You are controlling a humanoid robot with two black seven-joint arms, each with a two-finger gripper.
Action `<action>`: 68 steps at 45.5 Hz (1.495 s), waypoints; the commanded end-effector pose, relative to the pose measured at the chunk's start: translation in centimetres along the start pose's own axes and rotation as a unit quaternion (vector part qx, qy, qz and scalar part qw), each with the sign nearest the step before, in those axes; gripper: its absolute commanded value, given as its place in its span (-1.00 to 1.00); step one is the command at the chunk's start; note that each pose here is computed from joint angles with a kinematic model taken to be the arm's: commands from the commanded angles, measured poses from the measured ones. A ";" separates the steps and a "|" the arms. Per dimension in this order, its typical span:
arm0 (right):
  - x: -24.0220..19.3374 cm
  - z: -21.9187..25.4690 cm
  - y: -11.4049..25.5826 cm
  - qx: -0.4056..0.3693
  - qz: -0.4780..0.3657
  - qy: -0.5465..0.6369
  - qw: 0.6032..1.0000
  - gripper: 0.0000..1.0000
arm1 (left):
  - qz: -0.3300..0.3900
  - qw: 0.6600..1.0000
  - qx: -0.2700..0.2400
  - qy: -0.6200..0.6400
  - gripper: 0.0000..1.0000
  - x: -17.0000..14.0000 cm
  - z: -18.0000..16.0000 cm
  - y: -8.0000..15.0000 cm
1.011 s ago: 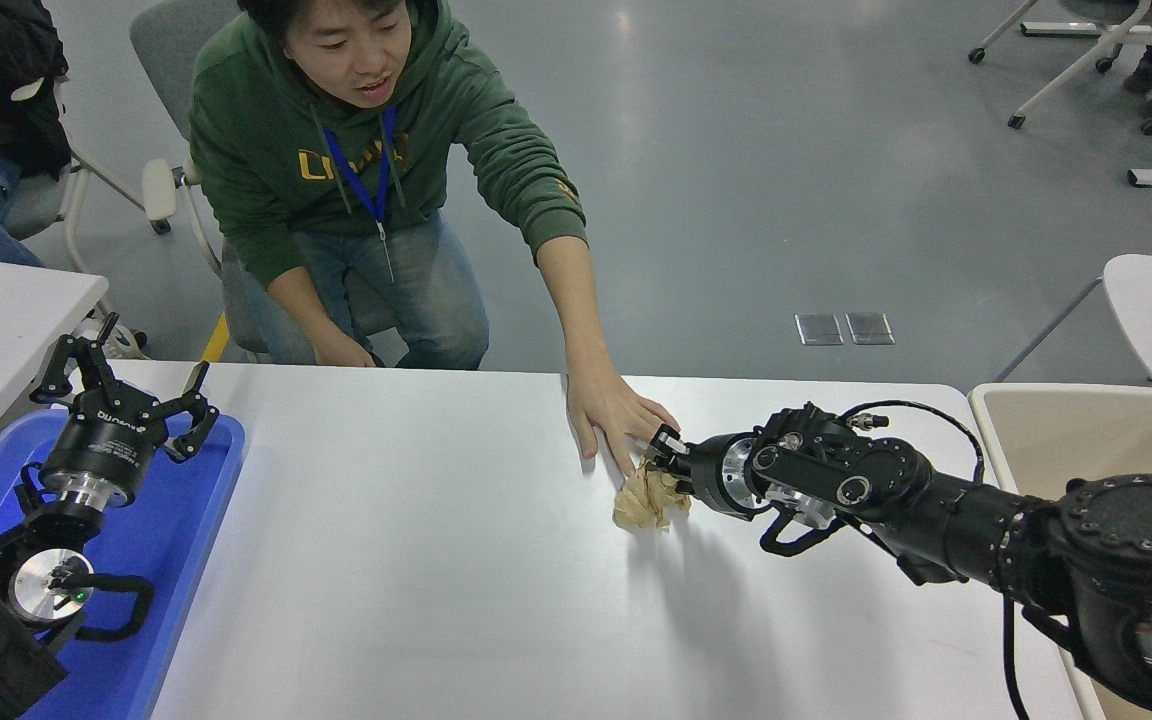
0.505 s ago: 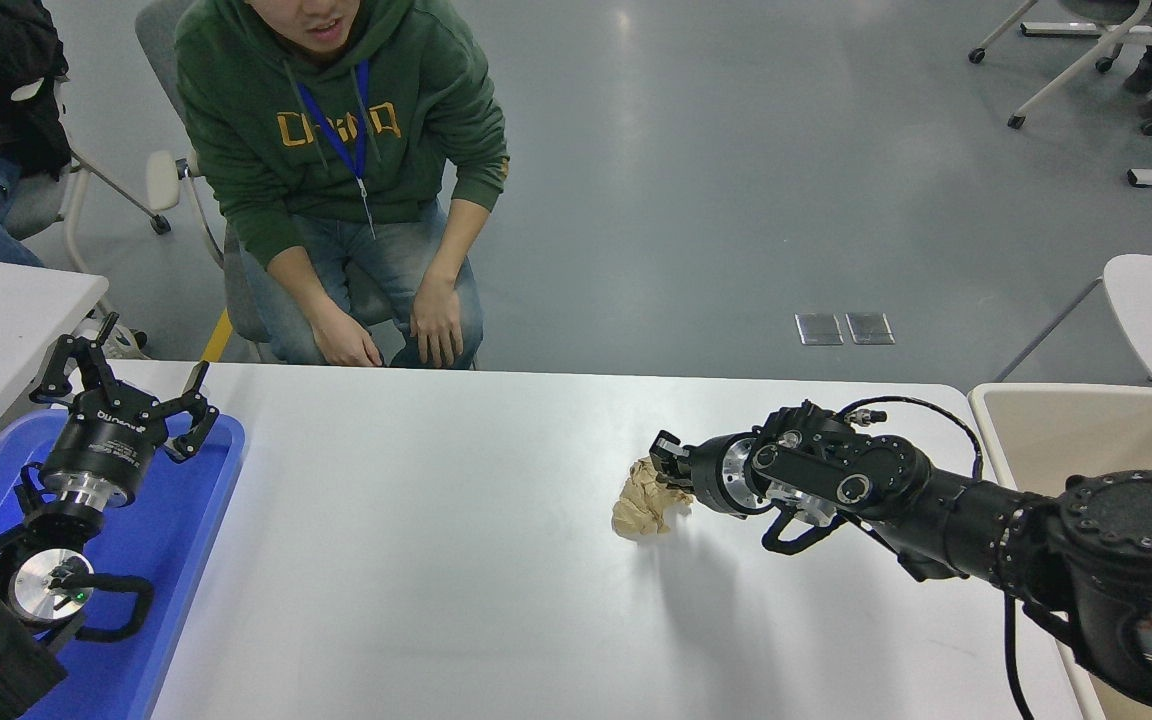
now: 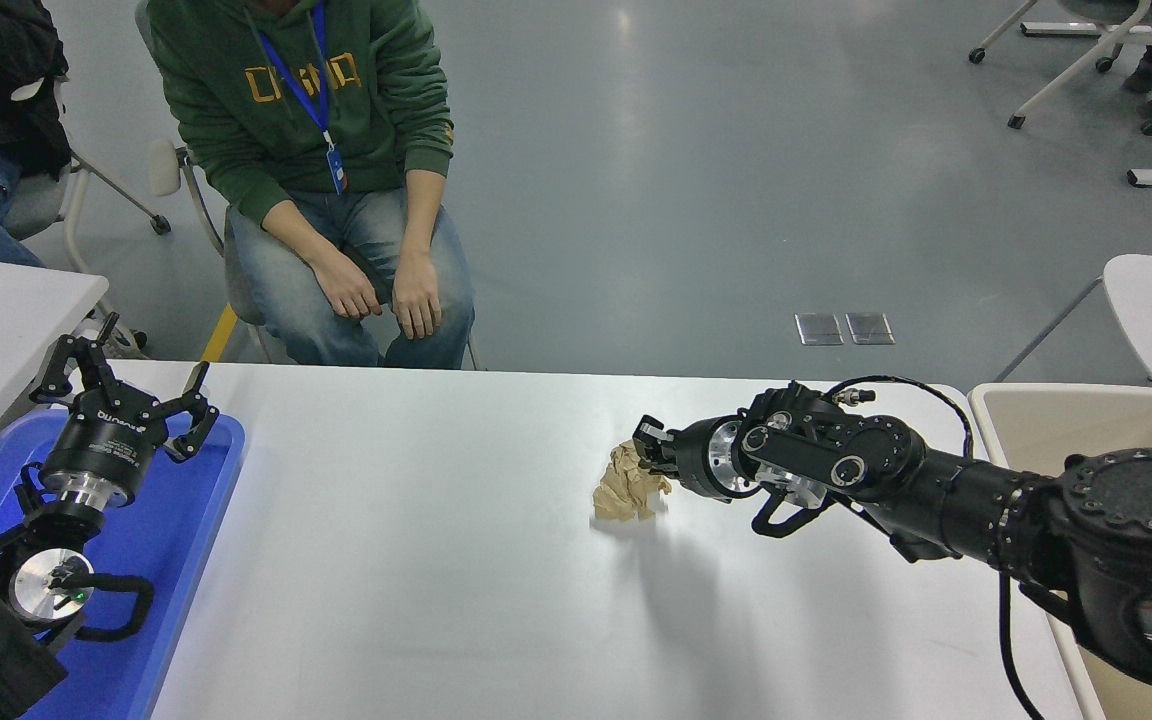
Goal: Clean the table surface
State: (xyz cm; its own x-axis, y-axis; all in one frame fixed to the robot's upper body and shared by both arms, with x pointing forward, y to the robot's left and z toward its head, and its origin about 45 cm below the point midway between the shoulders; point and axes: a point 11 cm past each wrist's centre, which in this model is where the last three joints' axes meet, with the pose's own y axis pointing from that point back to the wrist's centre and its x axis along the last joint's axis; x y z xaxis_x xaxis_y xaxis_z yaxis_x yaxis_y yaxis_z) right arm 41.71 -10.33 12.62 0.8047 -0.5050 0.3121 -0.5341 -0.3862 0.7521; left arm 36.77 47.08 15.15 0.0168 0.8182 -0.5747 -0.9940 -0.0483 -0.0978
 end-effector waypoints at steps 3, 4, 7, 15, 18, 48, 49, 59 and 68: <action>0.9 -2.5 2.1 0.030 -0.015 0.002 0.999 -1.00 | 0.000 1.000 0.000 0.000 1.00 0.0 0.0 0.0; 1.4 -2.4 2.4 0.030 -0.013 0.001 0.999 -1.00 | 0.000 1.000 0.000 0.000 1.00 0.0 0.0 0.0; 2.6 -2.2 3.4 0.031 -0.005 0.002 0.999 -1.00 | 0.000 1.000 0.000 0.000 1.00 0.0 0.0 0.0; 6.1 -1.5 6.3 0.035 0.018 -0.002 0.999 -1.00 | 0.000 1.000 0.000 0.000 1.00 0.0 0.0 0.0; 7.3 -1.2 7.7 0.038 0.024 -0.012 0.999 -1.00 | 0.000 1.000 0.000 0.000 1.00 0.0 0.0 0.0; 13.7 2.3 21.4 0.042 0.071 -0.017 0.996 -1.00 | 0.000 1.000 0.000 0.000 1.00 0.0 0.0 0.0; 13.8 2.3 21.9 0.044 0.072 -0.017 0.996 -1.00 | 0.000 1.000 0.000 0.000 1.00 0.0 0.0 0.0; 15.8 3.9 26.0 0.043 0.088 -0.027 0.995 -1.00 | 0.000 1.000 0.000 0.000 1.00 0.0 0.0 0.0; 17.6 4.9 29.5 0.049 0.107 -0.034 0.992 -1.00 | 0.000 1.000 0.000 0.000 1.00 0.0 0.0 0.0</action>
State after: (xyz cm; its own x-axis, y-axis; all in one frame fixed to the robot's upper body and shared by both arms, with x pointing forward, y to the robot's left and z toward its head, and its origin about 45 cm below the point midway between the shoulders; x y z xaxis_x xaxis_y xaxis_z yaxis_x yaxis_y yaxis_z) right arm 40.06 -30.83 34.37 0.6840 -0.6089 0.4017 -0.6871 -0.3526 0.6353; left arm 36.77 47.07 15.14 0.0168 0.8182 -0.5748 -0.9941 -0.0478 -0.0972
